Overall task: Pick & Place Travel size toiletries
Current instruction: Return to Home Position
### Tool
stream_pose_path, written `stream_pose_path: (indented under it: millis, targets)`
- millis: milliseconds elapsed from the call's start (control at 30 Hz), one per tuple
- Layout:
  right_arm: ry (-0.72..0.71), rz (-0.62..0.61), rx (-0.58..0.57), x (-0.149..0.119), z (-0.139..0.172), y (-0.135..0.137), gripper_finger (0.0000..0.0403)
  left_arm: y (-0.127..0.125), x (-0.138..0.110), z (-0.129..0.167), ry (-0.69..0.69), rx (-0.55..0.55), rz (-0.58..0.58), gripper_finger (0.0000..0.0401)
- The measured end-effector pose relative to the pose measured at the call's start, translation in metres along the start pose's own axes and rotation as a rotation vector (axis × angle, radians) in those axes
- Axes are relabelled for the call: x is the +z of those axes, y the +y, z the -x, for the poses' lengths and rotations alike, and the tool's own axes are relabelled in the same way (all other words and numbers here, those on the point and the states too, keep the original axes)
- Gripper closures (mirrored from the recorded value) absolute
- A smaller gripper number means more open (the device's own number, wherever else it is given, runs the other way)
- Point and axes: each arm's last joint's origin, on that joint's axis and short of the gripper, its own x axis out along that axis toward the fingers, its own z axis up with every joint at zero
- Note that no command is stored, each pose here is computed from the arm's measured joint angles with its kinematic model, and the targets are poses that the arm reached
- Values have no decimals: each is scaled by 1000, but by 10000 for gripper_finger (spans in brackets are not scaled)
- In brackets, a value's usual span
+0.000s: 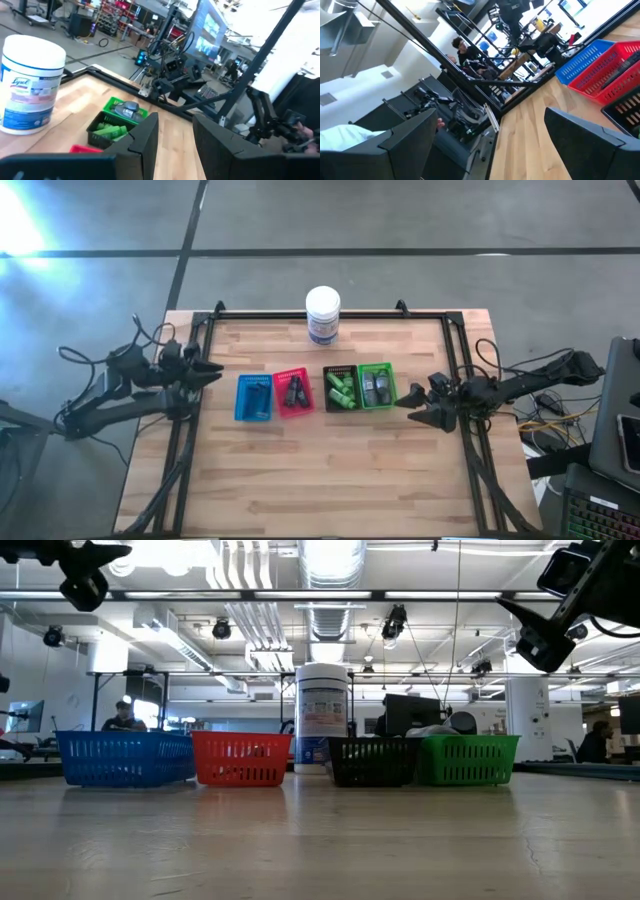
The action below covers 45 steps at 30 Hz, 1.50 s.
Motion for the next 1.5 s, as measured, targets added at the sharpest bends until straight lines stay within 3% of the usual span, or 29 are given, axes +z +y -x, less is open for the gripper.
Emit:
stream_pose_path:
  millis: [133, 400, 533, 1000, 1267, 1500]
  targets:
    - [0, 0, 0, 0, 0, 0, 39, -1, -5, 11, 15, -29, 3, 275]
    - [-1, 0, 0, 0, 0, 0, 39, 3, -22, 28, 123, 20, -3, 275]
    - [0, 0, -1, 0, 0, 0, 39, 6, -27, 24, 204, 59, -1, 275]
    - [-6, 0, 5, 1, 1, 1, 39, 9, -29, 15, 247, 83, 21, 275]
    - [-50, -2, 54, 6, 5, 7, 39, 9, -29, 15, 247, 83, 22, 275]
    - [-180, 9, 165, 21, 18, 19, 39, 9, -29, 15, 247, 83, 22, 275]
